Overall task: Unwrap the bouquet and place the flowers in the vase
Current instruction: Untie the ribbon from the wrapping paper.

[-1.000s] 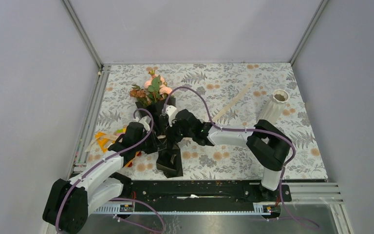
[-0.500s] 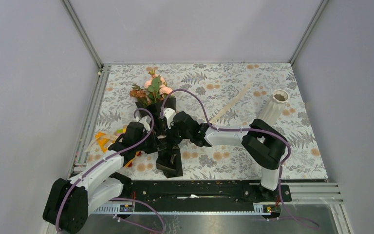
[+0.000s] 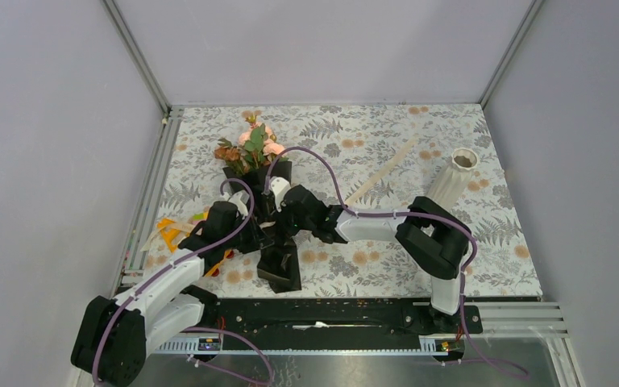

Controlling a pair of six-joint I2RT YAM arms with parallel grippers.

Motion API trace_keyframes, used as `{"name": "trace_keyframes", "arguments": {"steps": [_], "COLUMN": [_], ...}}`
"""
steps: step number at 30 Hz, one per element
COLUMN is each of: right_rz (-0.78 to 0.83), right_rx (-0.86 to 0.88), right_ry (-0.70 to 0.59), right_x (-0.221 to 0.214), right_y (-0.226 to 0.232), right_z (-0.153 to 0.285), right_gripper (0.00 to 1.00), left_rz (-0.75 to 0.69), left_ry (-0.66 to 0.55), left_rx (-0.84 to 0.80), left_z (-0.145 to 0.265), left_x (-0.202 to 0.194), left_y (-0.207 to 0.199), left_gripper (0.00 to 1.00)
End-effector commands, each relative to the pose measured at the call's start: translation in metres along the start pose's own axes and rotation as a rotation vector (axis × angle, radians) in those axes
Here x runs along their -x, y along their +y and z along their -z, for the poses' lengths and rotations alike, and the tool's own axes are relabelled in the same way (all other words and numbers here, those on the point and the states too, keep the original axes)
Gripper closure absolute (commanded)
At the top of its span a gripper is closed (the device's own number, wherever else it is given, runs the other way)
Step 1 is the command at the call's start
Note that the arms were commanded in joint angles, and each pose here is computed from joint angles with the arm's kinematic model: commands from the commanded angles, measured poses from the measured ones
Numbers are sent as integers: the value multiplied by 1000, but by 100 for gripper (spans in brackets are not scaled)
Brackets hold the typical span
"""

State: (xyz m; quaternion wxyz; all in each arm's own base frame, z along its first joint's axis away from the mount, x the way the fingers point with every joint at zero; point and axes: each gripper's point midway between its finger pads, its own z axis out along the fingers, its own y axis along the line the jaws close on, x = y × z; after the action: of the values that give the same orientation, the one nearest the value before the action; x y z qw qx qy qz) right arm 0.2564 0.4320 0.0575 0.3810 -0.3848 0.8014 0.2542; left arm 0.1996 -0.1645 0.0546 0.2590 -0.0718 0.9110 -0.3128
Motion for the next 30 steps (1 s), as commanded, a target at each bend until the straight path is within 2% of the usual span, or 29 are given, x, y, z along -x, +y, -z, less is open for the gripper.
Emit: {"name": "trace_keyframes", "arguments": {"steps": [1,11,18,23,30], "right_rz": [-20,-122,-85,-103,-106], "right_rx": [-140,-231,78,141,215], "right_ry": [-117,-189,-142,-131,-113], "right_x": [27,26,27,22,34], "right_y": [-23,-38,17,28,35], "right_z": [12,31,36,34,39], "right_gripper": [100,100,99,75,67], "left_rz": [-1,26,-2,-26,-51], "left_ry": [-33,-80,-62,-41,-22], "left_rx": [33,61,63,44,30], "left_z": [4,10,13,19,33], "left_x": [6,8,7,10,15], "left_y": [4,9,9,-2,-13], "left_gripper": [100,100,100,100,100]}}
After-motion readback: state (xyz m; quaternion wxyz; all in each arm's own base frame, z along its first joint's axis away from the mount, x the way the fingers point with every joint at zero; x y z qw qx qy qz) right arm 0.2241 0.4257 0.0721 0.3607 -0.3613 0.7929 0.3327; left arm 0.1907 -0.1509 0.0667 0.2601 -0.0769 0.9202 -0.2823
